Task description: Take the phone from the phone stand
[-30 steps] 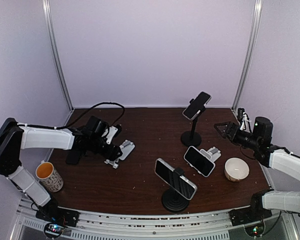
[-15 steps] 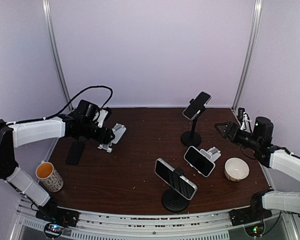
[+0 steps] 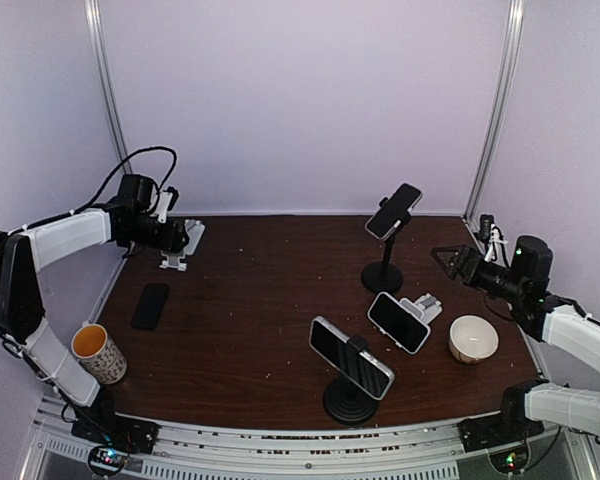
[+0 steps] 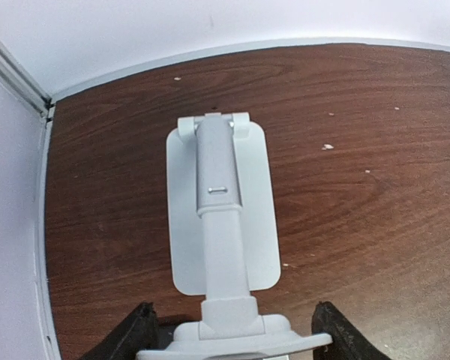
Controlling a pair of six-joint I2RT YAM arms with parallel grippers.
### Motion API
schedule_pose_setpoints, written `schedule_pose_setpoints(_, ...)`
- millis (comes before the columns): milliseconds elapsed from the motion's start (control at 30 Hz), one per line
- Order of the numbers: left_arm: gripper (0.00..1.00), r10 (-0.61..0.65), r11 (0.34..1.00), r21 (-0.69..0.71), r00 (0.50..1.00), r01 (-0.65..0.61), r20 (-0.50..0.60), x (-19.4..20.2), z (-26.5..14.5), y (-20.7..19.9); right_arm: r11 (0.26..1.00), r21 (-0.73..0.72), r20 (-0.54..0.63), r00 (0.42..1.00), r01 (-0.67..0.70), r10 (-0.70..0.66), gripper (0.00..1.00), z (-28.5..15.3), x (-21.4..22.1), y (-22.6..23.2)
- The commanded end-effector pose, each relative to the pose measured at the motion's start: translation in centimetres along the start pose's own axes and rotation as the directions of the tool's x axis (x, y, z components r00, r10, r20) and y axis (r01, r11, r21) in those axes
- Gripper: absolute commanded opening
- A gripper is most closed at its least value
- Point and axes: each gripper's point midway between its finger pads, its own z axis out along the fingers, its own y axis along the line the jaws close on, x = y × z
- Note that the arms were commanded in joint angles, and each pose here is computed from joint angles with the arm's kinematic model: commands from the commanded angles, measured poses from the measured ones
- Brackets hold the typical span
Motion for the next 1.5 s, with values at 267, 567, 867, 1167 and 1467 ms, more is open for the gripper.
schedule_pose_setpoints(267,0.46,-0.037,0.999,-0.040,0.999,0.035,-0.029,-2.7,5.0,6.7,0.999,-0.021,0.004,1.000,0.029,-0.029,1.00,-0.4,0.2,0.6)
schedule_pose_setpoints(567,0.45,-0.051,0.997,-0.057,0.995,0.046,-0.090,-1.5,8.5,8.8,0.999,-0.021,-0.001,0.999,0.037,-0.037,1.00,-0.5,0.4,0.6)
schedule_pose_setpoints(867,0.46,-0.053,0.997,-0.062,0.988,0.045,-0.144,-0.5,10.3,9.9,0.999,-0.018,-0.011,0.999,0.040,-0.040,1.00,-0.4,0.4,0.5)
schedule_pose_setpoints(1167,0.56,-0.062,0.997,-0.060,0.980,0.052,-0.188,0.5,11.1,10.0,0.999,-0.022,-0.012,0.999,0.039,-0.039,1.00,-0.4,0.3,0.7)
schedule_pose_setpoints(1467,0.64,-0.071,0.996,-0.068,0.959,0.054,-0.273,2.9,12.0,10.1,0.999,-0.023,-0.008,0.999,0.039,-0.039,1.00,-0.4,0.0,0.9)
